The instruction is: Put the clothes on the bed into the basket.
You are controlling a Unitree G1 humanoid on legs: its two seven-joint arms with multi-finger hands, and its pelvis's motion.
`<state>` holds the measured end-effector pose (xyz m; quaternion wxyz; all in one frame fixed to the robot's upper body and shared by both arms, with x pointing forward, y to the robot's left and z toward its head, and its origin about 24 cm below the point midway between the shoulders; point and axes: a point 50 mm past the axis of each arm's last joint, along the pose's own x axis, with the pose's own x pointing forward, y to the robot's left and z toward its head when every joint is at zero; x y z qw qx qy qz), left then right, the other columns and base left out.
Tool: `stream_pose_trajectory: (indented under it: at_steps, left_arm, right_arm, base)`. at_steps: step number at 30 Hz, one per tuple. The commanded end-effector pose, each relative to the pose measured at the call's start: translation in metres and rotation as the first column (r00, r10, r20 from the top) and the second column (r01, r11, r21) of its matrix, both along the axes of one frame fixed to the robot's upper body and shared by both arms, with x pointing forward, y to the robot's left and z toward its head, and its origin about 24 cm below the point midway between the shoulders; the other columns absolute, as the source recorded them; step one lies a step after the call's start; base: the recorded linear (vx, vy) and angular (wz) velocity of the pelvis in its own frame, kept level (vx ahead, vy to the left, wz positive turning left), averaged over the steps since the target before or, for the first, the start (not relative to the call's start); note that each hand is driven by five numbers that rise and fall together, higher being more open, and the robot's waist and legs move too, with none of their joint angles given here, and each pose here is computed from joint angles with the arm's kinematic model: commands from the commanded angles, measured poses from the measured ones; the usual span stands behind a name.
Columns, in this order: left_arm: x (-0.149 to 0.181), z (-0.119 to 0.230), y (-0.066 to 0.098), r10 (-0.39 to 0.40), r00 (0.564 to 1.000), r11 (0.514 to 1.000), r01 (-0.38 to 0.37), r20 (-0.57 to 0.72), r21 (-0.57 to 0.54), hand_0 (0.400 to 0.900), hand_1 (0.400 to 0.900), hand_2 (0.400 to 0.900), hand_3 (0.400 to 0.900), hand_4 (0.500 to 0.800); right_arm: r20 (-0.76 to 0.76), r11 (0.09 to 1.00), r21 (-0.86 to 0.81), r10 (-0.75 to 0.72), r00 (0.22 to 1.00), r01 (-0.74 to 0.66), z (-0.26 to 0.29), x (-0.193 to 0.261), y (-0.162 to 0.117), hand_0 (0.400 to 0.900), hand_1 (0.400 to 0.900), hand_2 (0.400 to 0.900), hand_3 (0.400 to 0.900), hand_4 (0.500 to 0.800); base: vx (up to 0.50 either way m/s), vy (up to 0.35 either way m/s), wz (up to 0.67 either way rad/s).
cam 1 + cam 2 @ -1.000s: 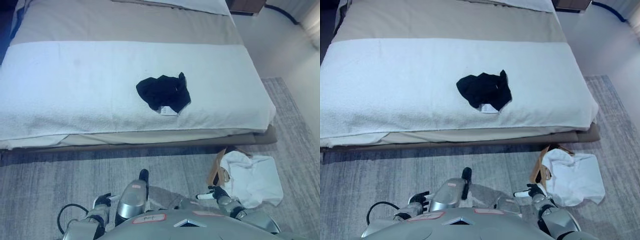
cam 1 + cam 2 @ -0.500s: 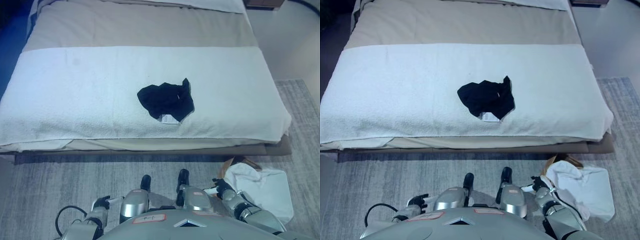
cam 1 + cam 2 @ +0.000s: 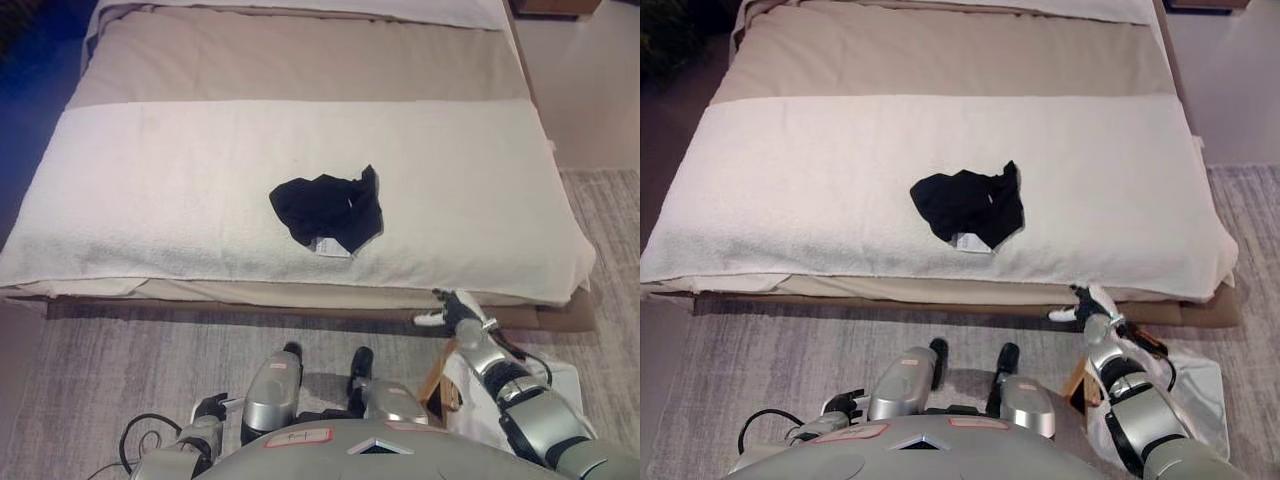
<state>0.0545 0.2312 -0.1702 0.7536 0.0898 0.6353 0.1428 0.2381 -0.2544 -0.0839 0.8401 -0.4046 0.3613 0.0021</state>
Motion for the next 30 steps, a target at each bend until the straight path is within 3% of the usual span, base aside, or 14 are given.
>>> stream_pose_trajectory:
  at_steps: [1,4,8,17,24,30]
  left_arm:
    - [-0.024,0.002,0.017,0.018,0.998,0.995,-0.012,-0.066,0.094,0.900,0.900,0.900,0.900,0.800]
    - [-0.028,0.001,0.014,-0.001,0.997,0.996,0.008,-0.083,0.090,0.900,0.900,0.900,0.900,0.800]
    - [-0.028,0.003,0.022,0.031,0.997,0.993,-0.022,-0.077,0.116,0.900,0.900,0.900,0.900,0.800]
    - [-0.007,0.008,0.032,0.062,0.998,0.987,-0.060,-0.013,0.152,0.900,0.900,0.900,0.900,0.800]
    - [0.016,0.014,0.040,0.053,0.997,0.982,-0.060,0.048,0.176,0.900,0.900,0.900,0.900,0.800]
    - [0.029,0.016,0.038,0.040,0.995,0.984,-0.055,0.091,0.170,0.900,0.900,0.900,0.900,0.800]
  right_arm:
    - [0.194,0.964,-0.193,0.219,0.956,-0.182,0.057,0.057,0.004,0.900,0.900,0.900,0.900,0.800]
    - [0.243,0.952,-0.221,0.262,0.934,-0.210,0.072,0.072,0.015,0.900,0.900,0.900,0.900,0.800]
    - [0.341,0.929,-0.273,0.338,0.877,-0.252,0.109,0.107,0.041,0.900,0.900,0.900,0.900,0.800]
    - [0.488,0.928,-0.307,0.344,0.802,-0.211,0.191,0.163,0.072,0.900,0.900,0.900,0.900,0.800]
    - [0.531,0.933,-0.288,0.344,0.775,-0.216,0.219,0.178,0.095,0.900,0.900,0.900,0.900,0.800]
    - [0.543,0.937,-0.285,0.333,0.771,-0.205,0.231,0.182,0.098,0.900,0.900,0.900,0.900,0.800]
  base:
    - [0.152,0.069,-0.28]
    - [0.160,0.100,-0.16]
    - [0.082,0.062,-0.04]
    - [-0.028,-0.002,0.23]
    - [-0.022,-0.021,0.30]
    - [0.008,-0.018,0.19]
